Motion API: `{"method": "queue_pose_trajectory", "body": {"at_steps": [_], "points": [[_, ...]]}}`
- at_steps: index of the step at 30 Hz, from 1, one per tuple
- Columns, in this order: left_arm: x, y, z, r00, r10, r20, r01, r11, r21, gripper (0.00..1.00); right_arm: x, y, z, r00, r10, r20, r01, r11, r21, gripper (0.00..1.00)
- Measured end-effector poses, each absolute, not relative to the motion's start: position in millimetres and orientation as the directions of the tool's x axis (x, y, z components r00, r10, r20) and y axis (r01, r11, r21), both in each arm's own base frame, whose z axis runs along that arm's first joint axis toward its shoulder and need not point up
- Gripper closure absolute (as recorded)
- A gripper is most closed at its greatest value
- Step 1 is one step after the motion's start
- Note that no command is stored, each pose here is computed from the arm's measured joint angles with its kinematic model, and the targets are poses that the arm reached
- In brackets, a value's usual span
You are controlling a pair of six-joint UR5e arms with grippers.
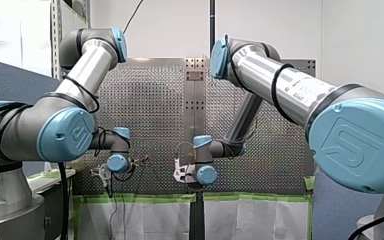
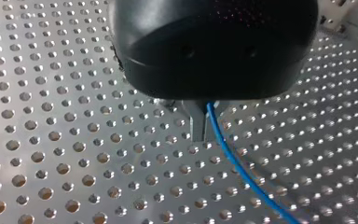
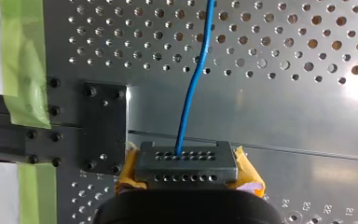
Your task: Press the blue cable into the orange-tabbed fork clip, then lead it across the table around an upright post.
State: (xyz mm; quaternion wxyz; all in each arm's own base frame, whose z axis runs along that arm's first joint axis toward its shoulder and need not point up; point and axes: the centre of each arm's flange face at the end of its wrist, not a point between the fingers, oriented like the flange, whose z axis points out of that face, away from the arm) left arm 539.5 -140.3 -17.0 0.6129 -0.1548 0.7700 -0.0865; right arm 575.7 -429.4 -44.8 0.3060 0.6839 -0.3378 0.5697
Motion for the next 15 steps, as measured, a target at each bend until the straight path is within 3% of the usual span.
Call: {"method": "queue_pose_trajectory", "body": {"at_steps": [15], "points": [[561, -133, -7, -0.207, -0.352, -0.913, -0.151, 0.933, -0.325, 1.00, 579, -467, -22, 0.078, -0.074, 0.994, -0.829, -0.559, 0.024, 1.00]]}}
